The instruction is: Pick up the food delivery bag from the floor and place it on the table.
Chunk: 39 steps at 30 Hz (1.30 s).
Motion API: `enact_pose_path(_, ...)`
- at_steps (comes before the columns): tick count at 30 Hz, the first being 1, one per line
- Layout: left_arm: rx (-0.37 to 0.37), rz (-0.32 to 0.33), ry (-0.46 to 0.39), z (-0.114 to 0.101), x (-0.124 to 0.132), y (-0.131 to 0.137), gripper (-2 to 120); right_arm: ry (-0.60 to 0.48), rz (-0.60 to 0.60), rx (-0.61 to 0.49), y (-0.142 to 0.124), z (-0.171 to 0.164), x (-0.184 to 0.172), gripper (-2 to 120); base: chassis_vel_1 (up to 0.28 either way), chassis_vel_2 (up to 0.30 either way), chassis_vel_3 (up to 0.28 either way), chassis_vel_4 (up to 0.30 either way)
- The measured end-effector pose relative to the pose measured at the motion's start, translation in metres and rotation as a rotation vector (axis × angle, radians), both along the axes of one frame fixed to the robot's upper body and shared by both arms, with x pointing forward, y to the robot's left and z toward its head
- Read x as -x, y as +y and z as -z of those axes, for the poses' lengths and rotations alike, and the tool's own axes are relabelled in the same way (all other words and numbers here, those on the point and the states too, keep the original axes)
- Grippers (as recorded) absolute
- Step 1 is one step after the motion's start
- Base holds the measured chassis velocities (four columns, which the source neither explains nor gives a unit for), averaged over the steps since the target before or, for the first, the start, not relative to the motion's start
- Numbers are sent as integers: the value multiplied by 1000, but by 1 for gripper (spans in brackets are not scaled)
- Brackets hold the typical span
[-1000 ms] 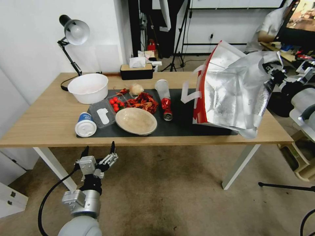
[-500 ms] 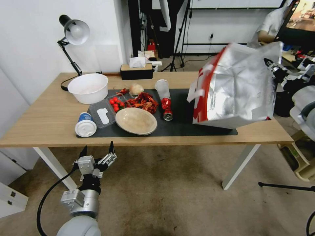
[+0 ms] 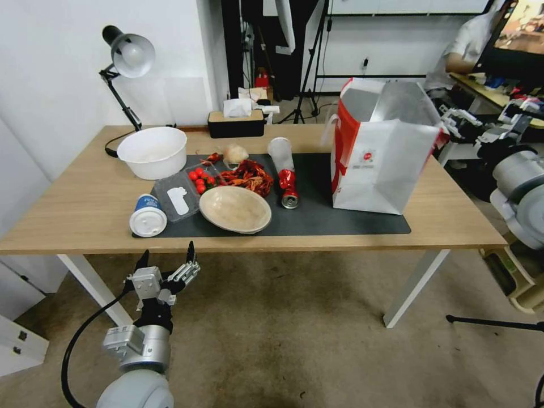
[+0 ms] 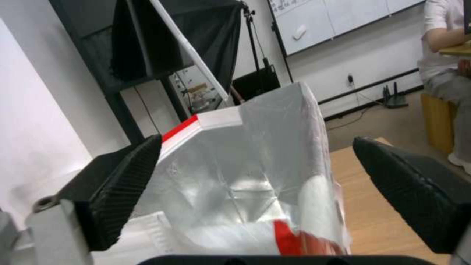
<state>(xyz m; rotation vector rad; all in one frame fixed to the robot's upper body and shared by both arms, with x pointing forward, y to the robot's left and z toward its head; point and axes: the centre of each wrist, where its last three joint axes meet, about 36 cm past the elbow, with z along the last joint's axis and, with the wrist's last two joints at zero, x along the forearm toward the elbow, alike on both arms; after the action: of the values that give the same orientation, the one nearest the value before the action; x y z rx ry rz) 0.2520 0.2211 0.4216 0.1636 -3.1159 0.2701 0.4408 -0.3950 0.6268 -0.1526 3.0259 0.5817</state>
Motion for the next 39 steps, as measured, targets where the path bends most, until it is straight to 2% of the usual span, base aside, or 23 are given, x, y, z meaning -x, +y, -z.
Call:
enact_pose_path(5,5,1,-4,-2,-1,0,100,-1,2,46,2,4,6,100,0,0,0,0)
enact_pose_path(7,4,3,-6,-3,-1,0,100,-69,40,241,4,12,11,100,0,0,0,0)
enact_pose_path(8,4,3,-6,-3,-1,0,100,-69,40,241,4,12,11,100,0,0,0,0)
enact_pose_path(10,11,6,-14,-4,-2,0,100,-99,45,319,10,14,18,100,0,0,0,0)
enact_pose_path(12,12,6,-15,-4,-2,0,100,-102,45,325,11,14,19,100,0,0,0,0)
enact_pose_path(13,20,9,-34,-6,-3,0,100,-133,31,360,22,18,29,100,0,0,0,0)
enact_pose_path(16,21,20,-43,-8,-4,1,100,-137,5,366,34,23,42,100,0,0,0,0)
enact_pose_path(23,0,67,-75,0,-2,4,100,-123,-64,369,68,61,89,100,0,0,0,0)
enact_pose_path(28,-13,68,-91,9,-4,8,100,-155,-55,376,77,92,113,100,0,0,0,0)
enact_pose_path(31,-40,97,-98,23,-3,11,100,-144,-16,356,82,138,136,100,0,0,0,0)
enact_pose_path(32,-60,119,-99,33,-2,12,100,-122,-3,342,85,163,149,100,0,0,0,0)
enact_pose_path(33,-60,119,-99,33,-2,12,100,-122,-3,342,85,163,149,100,0,0,0,0)
enact_pose_path(36,-116,151,-105,52,-4,19,100,-92,24,324,90,207,165,100,0,0,0,0)
enact_pose_path(39,-155,150,-111,64,-5,25,100,-67,32,304,96,224,173,100,0,0,0,0)
